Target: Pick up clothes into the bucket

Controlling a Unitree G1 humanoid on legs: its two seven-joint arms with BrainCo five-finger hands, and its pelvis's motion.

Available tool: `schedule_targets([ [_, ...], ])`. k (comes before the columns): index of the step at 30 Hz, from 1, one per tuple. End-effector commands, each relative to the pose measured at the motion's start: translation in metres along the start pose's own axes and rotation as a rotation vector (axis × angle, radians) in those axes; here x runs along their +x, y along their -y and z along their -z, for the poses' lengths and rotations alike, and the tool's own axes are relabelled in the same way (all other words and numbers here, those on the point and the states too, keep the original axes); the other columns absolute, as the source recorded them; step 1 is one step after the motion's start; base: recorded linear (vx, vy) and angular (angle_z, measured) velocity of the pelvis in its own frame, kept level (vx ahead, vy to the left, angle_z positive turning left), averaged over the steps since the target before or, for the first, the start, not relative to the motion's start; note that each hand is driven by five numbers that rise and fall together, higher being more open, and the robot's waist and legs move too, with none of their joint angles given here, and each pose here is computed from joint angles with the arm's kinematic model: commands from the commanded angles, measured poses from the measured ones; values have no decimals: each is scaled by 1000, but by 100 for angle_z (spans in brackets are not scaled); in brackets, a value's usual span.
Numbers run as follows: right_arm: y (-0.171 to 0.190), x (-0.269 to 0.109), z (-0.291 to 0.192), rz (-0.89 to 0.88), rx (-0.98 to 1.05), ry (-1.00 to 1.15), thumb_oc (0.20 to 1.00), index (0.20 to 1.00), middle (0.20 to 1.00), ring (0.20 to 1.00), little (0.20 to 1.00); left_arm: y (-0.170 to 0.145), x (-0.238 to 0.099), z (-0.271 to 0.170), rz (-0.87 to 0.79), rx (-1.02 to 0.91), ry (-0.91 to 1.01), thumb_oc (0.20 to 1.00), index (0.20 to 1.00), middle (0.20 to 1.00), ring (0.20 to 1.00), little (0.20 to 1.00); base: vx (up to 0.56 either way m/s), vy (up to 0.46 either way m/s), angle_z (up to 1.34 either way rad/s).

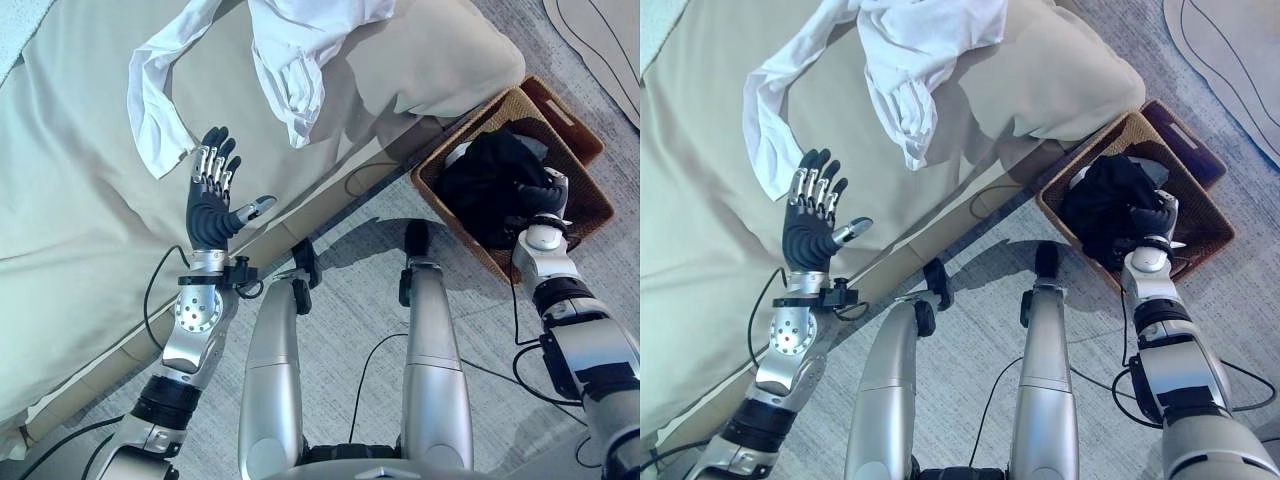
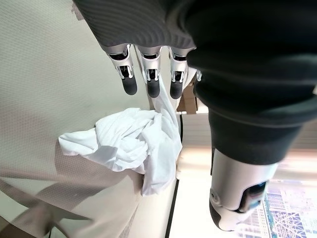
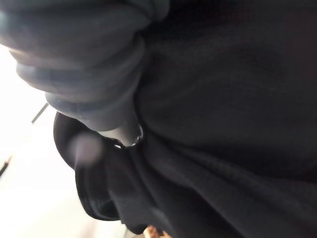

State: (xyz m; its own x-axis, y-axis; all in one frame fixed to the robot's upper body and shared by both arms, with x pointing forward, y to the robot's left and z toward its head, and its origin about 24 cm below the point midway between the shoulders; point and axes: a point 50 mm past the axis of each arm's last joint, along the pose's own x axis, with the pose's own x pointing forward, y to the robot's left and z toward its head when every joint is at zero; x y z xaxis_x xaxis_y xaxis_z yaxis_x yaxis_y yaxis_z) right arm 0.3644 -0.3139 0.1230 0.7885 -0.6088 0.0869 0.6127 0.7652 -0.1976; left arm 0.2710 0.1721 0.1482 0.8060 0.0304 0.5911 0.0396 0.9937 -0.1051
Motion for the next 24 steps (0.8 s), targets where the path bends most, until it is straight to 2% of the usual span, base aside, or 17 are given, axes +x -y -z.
schedule_targets([
  [1, 40, 5, 16, 165, -61, -62, 200, 200, 200, 200, 200, 1, -4, -15, -23, -48, 83, 1000, 1000, 1000, 1000, 1000, 0, 0, 0],
  [6, 47, 7, 13, 194, -92, -56, 200, 200, 200, 200, 200, 1, -4, -15, -27, -39, 77, 1000, 1000, 1000, 1000, 1000, -7, 2, 3],
  [7, 49, 8, 11, 209, -98, -56, 260, 260, 260, 260, 260, 1, -4, -14, -31, -41, 71, 1000, 1000, 1000, 1000, 1000, 0, 0, 0],
  [8, 49, 8, 11, 208, -99, -57, 489, 489, 489, 489, 489, 1, -4, -14, -31, -40, 70, 1000, 1000, 1000, 1000, 1000, -69, 4, 3],
  [9, 51, 9, 9, 225, -109, -57, 1000, 1000, 1000, 1000, 1000, 1, -4, -14, -30, -41, 69, 1000, 1000, 1000, 1000, 1000, 0, 0, 0],
  [19, 45, 8, 9, 253, -22, -78, 1000, 1000, 1000, 1000, 1000, 2, 0, -8, -29, -19, 55, 1000, 1000, 1000, 1000, 1000, -7, 3, 0],
  [24, 32, -3, 25, 204, 42, -84, 1000, 1000, 1000, 1000, 1000, 0, 0, 0, -38, 0, 27, 1000, 1000, 1000, 1000, 1000, 27, -18, 7],
])
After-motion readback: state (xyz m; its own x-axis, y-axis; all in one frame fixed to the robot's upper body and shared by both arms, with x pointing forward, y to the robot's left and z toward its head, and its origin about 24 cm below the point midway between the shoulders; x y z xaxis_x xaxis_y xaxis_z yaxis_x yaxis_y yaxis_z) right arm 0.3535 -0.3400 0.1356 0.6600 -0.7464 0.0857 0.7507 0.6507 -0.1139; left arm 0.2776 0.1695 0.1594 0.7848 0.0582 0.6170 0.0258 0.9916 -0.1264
